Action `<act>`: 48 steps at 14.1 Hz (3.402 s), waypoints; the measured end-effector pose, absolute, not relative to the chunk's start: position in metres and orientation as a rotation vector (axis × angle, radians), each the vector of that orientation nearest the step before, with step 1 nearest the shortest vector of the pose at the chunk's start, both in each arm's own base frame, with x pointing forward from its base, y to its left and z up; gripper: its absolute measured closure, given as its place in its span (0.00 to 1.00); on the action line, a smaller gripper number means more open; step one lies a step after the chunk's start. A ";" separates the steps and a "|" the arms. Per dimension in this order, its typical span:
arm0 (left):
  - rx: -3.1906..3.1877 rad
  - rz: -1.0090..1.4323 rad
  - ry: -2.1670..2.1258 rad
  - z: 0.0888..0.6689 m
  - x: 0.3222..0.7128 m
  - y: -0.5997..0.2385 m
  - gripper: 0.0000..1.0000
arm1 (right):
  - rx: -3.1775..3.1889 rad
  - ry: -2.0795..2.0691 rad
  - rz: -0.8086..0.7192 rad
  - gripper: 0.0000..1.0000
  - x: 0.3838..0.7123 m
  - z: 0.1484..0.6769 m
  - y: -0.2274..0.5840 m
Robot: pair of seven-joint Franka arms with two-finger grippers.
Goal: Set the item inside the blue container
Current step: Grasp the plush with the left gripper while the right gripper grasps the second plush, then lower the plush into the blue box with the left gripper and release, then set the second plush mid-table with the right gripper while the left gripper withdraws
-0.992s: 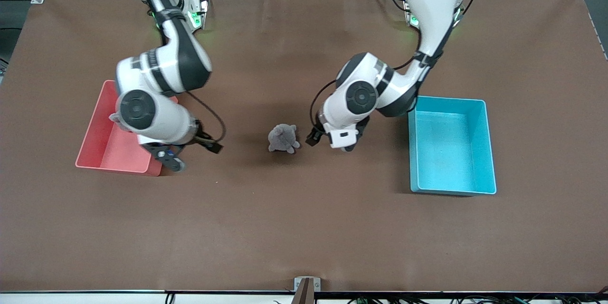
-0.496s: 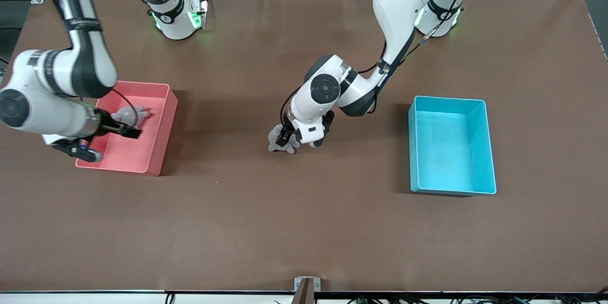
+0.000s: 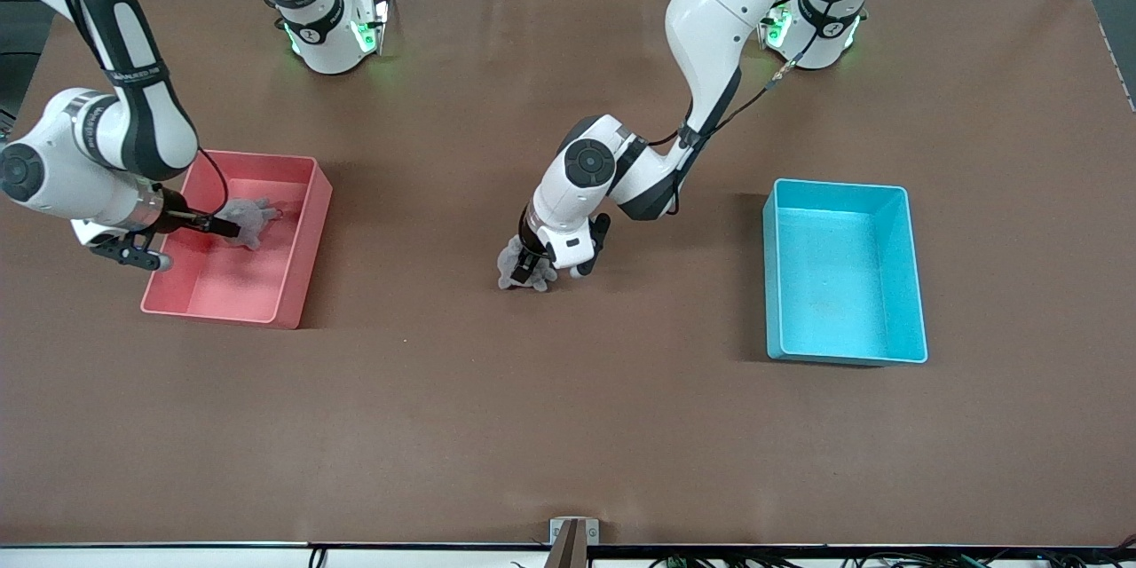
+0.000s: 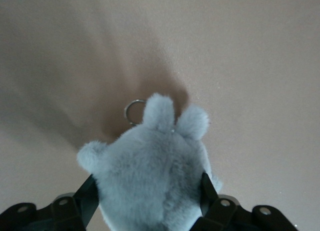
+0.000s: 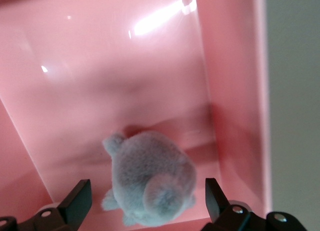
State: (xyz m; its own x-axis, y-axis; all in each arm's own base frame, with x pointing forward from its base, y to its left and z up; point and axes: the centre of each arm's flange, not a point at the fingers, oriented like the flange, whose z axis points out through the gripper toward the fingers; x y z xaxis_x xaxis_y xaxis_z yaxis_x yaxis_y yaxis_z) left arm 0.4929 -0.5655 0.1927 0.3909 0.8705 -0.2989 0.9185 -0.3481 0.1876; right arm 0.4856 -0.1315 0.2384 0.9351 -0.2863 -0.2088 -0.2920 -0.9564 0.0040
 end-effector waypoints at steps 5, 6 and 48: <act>2.409 -0.117 1.470 0.198 0.494 -0.568 0.59 | -3.042 0.470 0.351 0.03 0.480 0.231 -0.126; 2.449 -0.081 1.440 0.200 0.495 -0.568 0.60 | -3.040 0.471 0.361 0.11 0.478 0.228 -0.126; 2.761 -0.275 1.166 0.320 0.615 -0.346 0.00 | -2.717 1.462 0.105 0.56 0.538 0.235 0.469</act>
